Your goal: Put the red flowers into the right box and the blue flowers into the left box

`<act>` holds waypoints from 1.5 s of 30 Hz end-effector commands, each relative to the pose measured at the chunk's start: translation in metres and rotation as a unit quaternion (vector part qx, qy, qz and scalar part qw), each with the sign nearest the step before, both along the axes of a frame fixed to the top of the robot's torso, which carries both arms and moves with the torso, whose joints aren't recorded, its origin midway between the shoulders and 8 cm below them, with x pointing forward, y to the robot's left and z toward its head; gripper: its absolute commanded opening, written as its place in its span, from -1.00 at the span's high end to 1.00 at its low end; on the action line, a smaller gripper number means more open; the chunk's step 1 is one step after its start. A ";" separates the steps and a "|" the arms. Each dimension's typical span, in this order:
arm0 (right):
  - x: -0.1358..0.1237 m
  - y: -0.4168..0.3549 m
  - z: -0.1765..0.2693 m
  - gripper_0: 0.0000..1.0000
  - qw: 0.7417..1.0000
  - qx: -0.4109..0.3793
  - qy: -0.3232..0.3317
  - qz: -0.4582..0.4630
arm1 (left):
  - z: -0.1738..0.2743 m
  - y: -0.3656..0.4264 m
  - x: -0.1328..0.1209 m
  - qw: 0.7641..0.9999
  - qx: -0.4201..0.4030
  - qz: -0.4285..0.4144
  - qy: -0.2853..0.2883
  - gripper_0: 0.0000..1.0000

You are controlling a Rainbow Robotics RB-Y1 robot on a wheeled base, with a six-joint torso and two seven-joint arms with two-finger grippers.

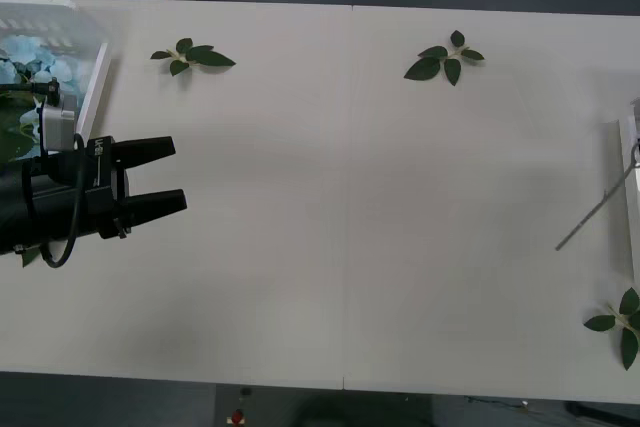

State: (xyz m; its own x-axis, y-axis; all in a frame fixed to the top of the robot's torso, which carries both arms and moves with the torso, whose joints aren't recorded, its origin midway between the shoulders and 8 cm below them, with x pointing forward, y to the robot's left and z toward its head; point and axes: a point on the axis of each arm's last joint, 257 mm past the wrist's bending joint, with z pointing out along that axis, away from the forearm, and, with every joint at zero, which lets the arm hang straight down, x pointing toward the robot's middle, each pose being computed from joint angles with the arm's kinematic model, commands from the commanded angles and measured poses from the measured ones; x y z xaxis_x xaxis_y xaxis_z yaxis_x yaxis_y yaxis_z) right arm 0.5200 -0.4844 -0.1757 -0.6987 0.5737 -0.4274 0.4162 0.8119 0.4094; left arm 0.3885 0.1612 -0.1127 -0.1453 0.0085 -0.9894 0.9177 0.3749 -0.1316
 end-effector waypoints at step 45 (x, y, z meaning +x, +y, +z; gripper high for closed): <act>-0.020 -0.165 0.011 -0.54 0.929 -0.328 0.021 0.169 | -0.004 0.003 -0.007 1.000 0.012 -0.005 0.007 -1.00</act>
